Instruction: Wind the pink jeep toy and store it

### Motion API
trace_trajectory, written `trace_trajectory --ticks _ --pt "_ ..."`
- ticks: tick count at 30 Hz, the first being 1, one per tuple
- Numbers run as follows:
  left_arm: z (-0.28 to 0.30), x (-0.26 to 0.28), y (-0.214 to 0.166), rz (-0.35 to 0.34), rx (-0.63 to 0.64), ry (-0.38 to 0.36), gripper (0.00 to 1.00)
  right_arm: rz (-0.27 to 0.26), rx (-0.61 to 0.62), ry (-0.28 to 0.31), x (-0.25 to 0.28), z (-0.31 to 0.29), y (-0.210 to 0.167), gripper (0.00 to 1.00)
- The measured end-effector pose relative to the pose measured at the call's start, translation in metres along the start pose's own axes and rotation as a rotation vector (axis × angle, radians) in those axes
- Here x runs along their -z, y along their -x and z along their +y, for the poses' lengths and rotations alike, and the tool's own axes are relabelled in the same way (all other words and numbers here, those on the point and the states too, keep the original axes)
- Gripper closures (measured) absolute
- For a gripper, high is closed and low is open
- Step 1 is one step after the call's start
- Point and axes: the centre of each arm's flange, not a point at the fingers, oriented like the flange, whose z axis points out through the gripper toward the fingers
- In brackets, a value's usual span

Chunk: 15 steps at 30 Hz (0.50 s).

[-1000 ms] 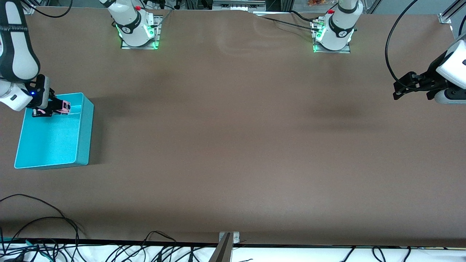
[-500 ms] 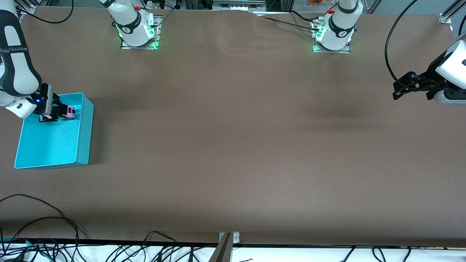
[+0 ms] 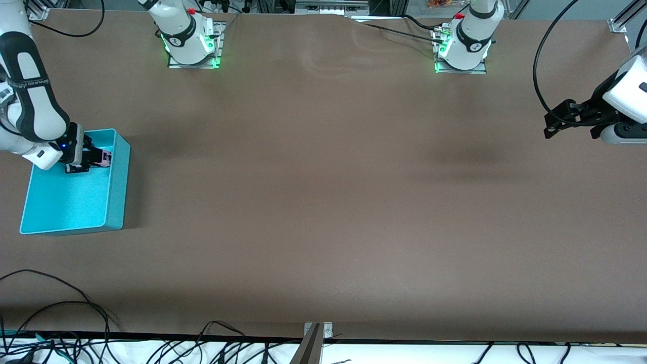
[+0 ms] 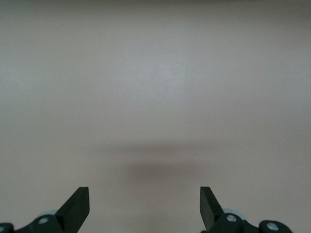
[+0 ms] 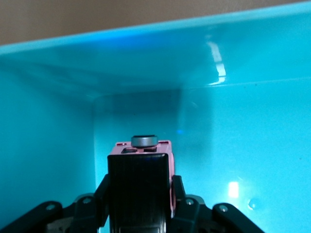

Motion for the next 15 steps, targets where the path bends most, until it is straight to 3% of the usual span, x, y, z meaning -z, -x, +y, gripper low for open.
trace_trajectory --ticks 8,15 --pt "0.000 0.000 0.000 0.000 0.000 0.000 0.00 -0.002 0.003 0.004 0.001 0.002 -0.001 0.46" --pt "0.000 0.000 0.000 -0.001 0.000 0.000 0.00 -0.008 -0.005 0.029 0.012 0.007 -0.005 0.15"
